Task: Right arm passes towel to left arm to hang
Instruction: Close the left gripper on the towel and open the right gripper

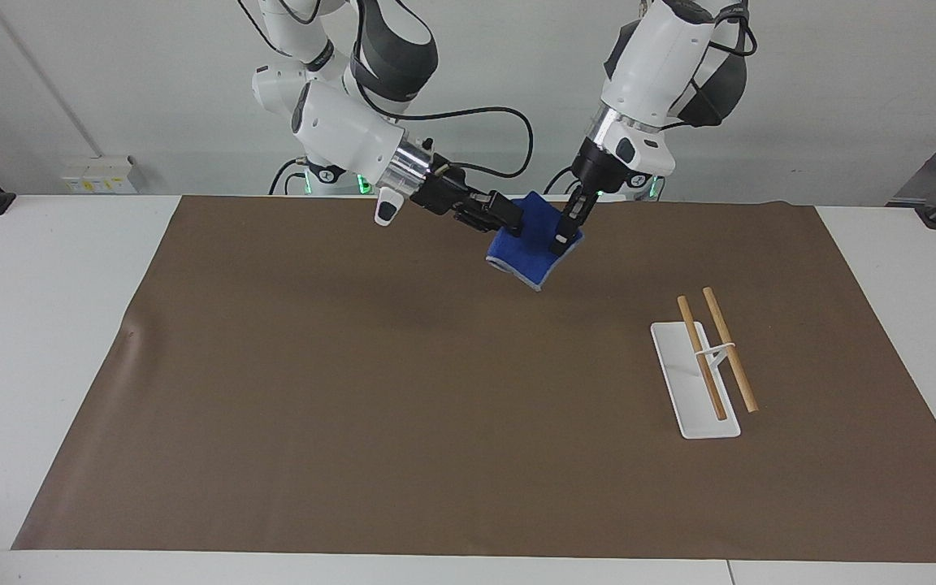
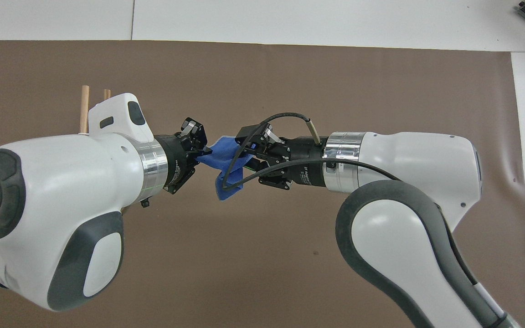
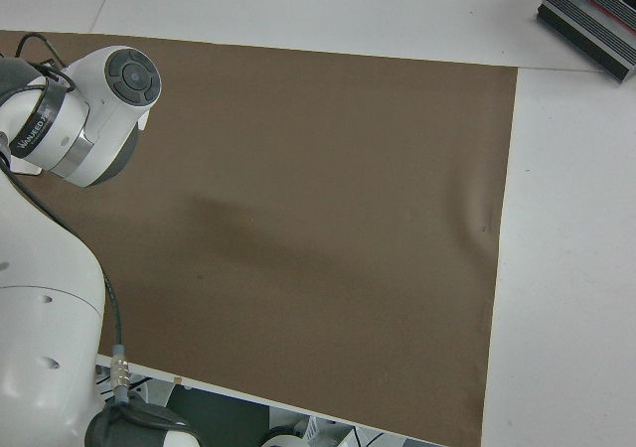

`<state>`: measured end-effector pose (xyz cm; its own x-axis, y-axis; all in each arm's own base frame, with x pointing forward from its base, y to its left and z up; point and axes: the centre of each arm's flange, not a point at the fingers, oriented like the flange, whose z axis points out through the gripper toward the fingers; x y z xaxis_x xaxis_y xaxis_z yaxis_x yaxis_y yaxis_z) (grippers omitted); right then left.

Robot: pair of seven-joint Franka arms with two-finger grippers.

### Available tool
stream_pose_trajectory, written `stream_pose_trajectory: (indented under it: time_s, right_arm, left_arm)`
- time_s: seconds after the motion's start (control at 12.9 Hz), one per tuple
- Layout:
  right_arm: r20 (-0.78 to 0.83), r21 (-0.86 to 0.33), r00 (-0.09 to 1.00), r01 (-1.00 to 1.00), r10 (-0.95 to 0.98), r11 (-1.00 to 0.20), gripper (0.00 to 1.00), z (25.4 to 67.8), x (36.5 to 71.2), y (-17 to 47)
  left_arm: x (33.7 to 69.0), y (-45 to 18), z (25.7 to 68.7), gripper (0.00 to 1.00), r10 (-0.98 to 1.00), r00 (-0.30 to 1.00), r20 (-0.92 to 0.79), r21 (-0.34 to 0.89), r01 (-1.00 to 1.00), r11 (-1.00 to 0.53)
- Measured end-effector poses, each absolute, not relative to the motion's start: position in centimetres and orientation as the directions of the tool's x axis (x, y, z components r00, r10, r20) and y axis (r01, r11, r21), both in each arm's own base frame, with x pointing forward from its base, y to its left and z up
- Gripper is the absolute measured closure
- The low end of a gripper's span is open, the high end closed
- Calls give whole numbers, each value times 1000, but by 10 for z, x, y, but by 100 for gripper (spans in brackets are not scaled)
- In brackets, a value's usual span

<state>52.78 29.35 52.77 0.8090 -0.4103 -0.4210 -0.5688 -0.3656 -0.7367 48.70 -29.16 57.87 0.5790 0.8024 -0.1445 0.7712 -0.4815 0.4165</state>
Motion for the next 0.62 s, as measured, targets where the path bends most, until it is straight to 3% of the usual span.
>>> stream_pose_trajectory:
  time_s: [0.23, 0.31, 0.62]
  right_arm:
    - [-403, -737, 818, -556, -411, -384, 80, 529, 527, 293]
    - [-397, -738, 821, -552, -411, -390, 73, 530, 527, 293]
    - [-374, -742, 830, -535, -413, -404, 24, 536, 525, 291]
  left_arm:
    - [487, -290, 579, 98, 774, 621, -119, 425, 737, -526]
    - [488, -290, 579, 98, 765, 634, -112, 427, 726, -540]
    - [488, -290, 579, 98, 753, 650, -102, 429, 712, -557]
